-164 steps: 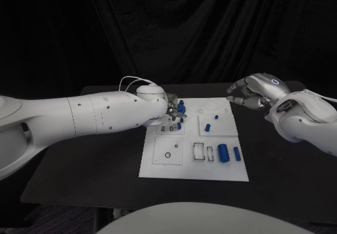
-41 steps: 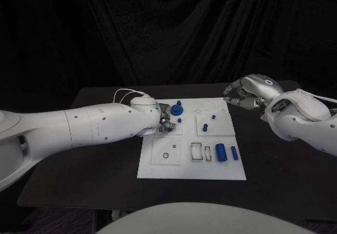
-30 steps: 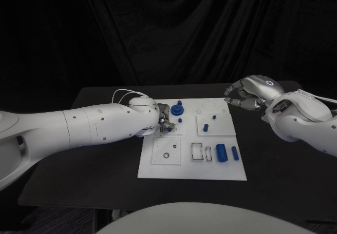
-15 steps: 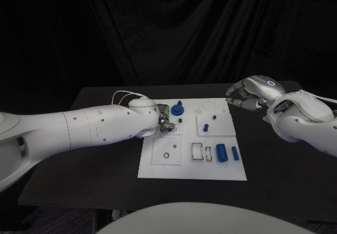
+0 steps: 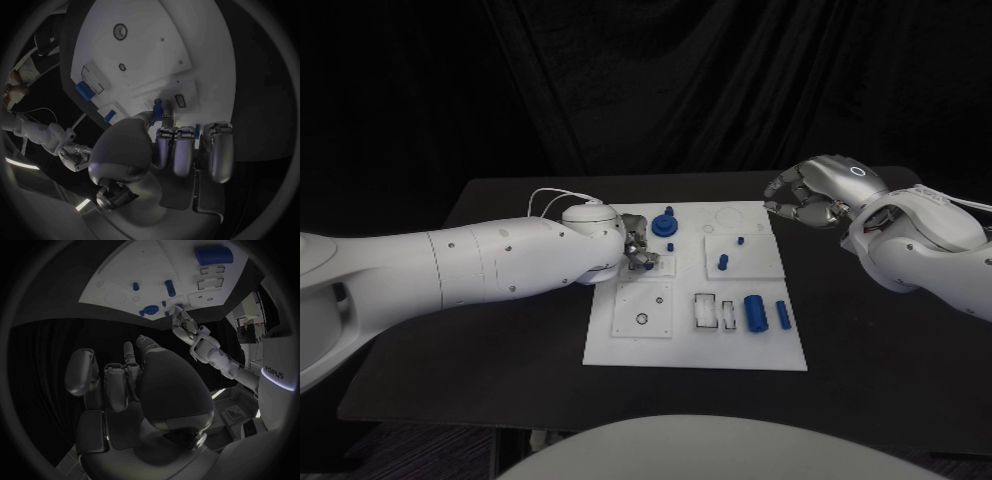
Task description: Assemble the parts on the task board
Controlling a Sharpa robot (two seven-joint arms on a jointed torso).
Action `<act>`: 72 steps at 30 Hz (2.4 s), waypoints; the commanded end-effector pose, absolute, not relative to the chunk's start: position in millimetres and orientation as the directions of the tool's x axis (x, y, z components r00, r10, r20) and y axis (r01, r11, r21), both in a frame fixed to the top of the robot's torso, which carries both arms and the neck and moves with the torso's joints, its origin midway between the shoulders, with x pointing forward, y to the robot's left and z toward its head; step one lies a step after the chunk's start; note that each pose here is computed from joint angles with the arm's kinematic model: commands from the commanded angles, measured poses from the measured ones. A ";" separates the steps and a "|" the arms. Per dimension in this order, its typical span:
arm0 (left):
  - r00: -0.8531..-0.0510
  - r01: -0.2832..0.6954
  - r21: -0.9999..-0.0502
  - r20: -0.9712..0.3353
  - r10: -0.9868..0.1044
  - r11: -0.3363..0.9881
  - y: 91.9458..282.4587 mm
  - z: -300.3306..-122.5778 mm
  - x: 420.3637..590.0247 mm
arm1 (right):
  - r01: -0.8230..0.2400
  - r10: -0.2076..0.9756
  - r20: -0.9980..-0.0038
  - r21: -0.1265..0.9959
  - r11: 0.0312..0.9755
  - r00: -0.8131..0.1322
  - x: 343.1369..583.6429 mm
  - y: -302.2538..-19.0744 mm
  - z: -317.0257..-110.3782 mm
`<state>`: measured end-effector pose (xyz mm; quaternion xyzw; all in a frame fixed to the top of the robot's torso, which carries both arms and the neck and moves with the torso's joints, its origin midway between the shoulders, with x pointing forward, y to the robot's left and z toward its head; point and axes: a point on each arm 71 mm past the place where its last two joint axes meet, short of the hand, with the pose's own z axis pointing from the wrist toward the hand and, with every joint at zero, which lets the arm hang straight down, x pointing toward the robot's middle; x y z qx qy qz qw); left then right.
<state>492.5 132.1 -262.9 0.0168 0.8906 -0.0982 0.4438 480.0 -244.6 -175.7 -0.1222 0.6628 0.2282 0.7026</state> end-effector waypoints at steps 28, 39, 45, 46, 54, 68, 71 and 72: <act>-0.609 0.119 -0.190 -0.789 -0.080 0.975 129.7 -275.0 484.5 | -0.458 0.148 -0.989 0.130 0.879 0.003 480.3 -247.0 -179.6; -0.559 0.107 -0.244 -0.817 -0.144 0.964 135.9 -270.6 482.2 | -0.455 0.150 -0.989 0.131 0.881 0.006 479.6 -249.4 -179.3; -0.529 0.114 -0.278 -0.830 -0.179 0.954 136.7 -267.1 480.6 | -0.454 0.149 -0.989 0.131 0.882 0.004 479.4 -250.2 -179.7; -0.527 0.115 -0.281 -0.831 -0.181 0.953 136.7 -266.9 480.7 | -0.454 0.149 -0.989 0.131 0.881 0.004 479.3 -250.0 -179.8; -0.510 0.119 -0.296 -0.837 -0.198 0.948 136.7 -266.1 481.5 | -0.455 0.148 -0.989 0.131 0.881 0.002 479.2 -249.0 -180.3; -0.488 0.103 -0.319 -0.842 -0.232 0.942 140.1 -273.3 479.8 | -0.455 0.147 -0.989 0.132 0.881 -0.002 479.0 -248.7 -180.6; -0.483 0.100 -0.325 -0.842 -0.240 0.941 140.6 -275.4 479.2 | -0.454 0.147 -0.989 0.132 0.881 -0.002 478.9 -249.1 -180.6; -0.481 0.099 -0.327 -0.843 -0.243 0.940 140.8 -275.9 479.0 | -0.453 0.147 -0.989 0.132 0.881 -0.002 478.9 -249.3 -180.7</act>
